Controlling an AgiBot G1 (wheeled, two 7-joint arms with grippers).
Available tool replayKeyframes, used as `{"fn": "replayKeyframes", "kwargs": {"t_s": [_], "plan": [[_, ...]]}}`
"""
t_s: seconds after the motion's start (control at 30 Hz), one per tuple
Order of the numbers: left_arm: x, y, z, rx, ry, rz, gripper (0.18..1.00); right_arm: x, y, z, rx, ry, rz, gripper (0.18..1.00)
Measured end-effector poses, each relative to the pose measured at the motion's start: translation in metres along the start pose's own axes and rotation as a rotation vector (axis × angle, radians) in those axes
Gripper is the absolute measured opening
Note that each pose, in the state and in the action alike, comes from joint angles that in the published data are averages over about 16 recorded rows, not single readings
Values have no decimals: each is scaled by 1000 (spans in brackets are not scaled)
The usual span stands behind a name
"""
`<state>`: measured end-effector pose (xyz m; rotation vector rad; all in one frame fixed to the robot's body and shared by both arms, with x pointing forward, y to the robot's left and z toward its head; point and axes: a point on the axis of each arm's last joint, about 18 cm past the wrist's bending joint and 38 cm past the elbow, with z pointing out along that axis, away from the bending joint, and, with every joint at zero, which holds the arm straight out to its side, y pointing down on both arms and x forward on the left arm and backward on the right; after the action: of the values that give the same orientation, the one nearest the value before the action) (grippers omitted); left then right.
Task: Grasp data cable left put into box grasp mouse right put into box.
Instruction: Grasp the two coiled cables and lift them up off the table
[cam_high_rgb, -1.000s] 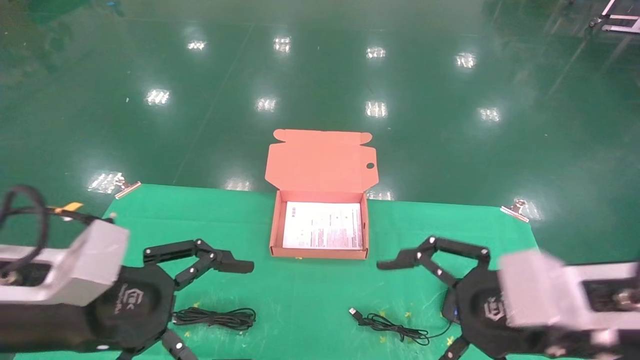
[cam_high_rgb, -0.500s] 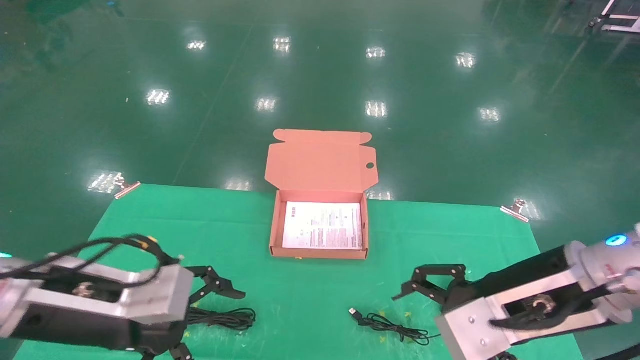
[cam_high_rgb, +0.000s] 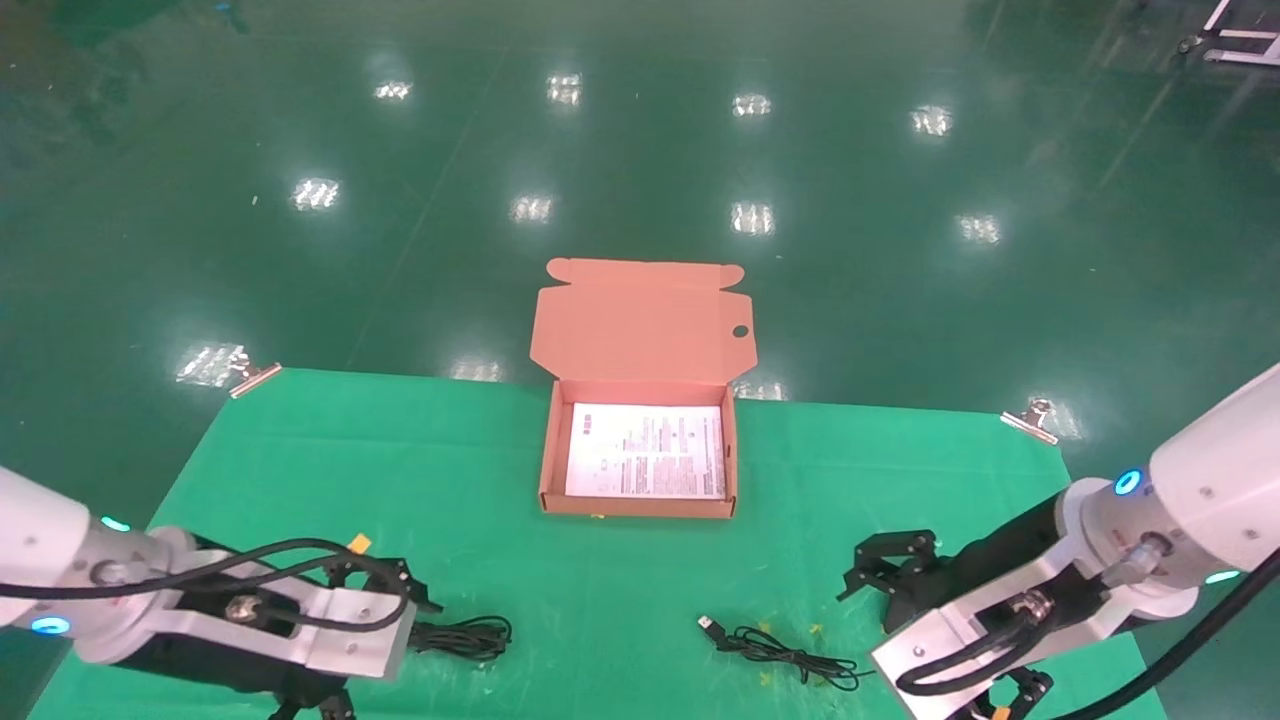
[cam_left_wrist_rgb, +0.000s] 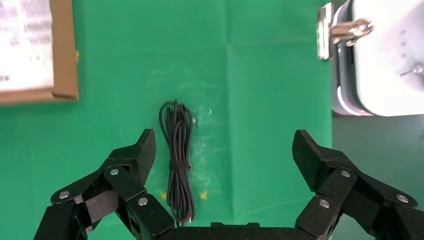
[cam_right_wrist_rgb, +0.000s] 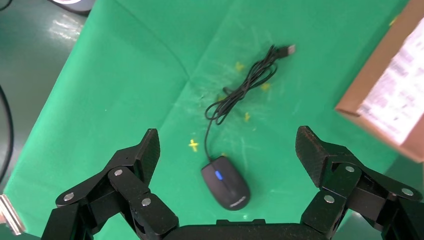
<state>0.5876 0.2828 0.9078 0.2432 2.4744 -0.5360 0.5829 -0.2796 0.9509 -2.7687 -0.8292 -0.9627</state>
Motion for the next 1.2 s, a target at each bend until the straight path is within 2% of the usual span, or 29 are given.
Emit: {"fn": "replayKeyframes", "kwargs": {"t_s": [0.53,1.2], "plan": [[-14,34,41,-80,-80,-174,1001,-3,17,45,-87,63,127,1000],[-33,62,90,-157,-122,-266,1001,4,2,113,-112,84,301,1000]]}}
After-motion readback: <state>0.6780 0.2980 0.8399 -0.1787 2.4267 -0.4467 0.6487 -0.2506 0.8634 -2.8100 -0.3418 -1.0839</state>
